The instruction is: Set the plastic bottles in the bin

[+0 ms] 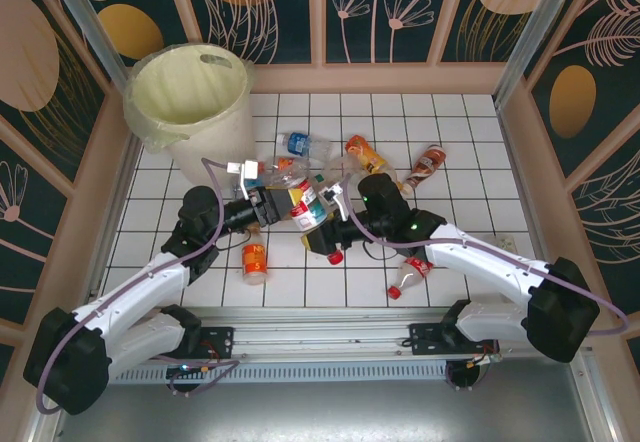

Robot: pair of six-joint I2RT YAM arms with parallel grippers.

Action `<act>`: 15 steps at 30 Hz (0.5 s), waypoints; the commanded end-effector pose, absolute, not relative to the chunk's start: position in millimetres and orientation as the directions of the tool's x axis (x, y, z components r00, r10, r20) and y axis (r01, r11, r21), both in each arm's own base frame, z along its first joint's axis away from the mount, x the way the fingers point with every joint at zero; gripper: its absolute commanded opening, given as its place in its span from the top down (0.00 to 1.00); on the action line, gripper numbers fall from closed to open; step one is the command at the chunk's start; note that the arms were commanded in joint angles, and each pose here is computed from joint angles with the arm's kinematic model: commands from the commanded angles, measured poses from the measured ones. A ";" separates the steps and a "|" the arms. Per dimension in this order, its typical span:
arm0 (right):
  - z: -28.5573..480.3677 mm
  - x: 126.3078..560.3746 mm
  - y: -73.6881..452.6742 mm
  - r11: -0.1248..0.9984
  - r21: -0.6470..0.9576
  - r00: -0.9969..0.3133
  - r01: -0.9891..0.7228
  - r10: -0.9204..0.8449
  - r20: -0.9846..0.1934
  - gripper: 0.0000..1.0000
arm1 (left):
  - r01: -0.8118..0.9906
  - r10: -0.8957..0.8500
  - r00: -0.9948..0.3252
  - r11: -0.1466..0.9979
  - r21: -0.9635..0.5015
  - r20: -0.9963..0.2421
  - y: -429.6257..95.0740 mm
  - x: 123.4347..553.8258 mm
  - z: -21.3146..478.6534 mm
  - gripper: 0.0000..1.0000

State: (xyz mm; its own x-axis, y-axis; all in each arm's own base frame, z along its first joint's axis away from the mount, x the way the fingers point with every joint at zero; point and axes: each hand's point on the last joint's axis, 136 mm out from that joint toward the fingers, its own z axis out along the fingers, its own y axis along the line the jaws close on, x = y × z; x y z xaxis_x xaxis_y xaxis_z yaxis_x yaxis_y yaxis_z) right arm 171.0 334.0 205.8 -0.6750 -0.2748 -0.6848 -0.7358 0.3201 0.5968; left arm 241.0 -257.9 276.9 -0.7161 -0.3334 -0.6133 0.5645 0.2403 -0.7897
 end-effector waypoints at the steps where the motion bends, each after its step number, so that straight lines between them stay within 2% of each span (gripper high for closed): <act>1: 214.8 169.1 333.3 0.283 0.600 -0.662 -0.748 -0.252 -0.706 0.34 | 0.633 -0.354 -0.668 0.193 -0.750 -0.655 -260.0 238.8 306.5 0.45; 6: 217.6 171.1 332.2 0.286 0.598 -0.660 -0.749 -0.243 -0.711 0.34 | 0.640 -0.355 -0.663 0.188 -0.745 -0.659 -260.2 238.4 309.7 0.53; 11: 225.7 171.9 329.9 0.285 0.590 -0.651 -0.755 -0.230 -0.723 0.21 | 0.646 -0.357 -0.652 0.201 -0.736 -0.669 -259.6 239.7 316.3 0.53; 15: 236.6 175.6 321.5 0.308 0.568 -0.636 -0.763 -0.200 -0.745 0.07 | 0.630 -0.343 -0.623 0.312 -0.711 -0.703 -254.9 250.7 312.3 0.52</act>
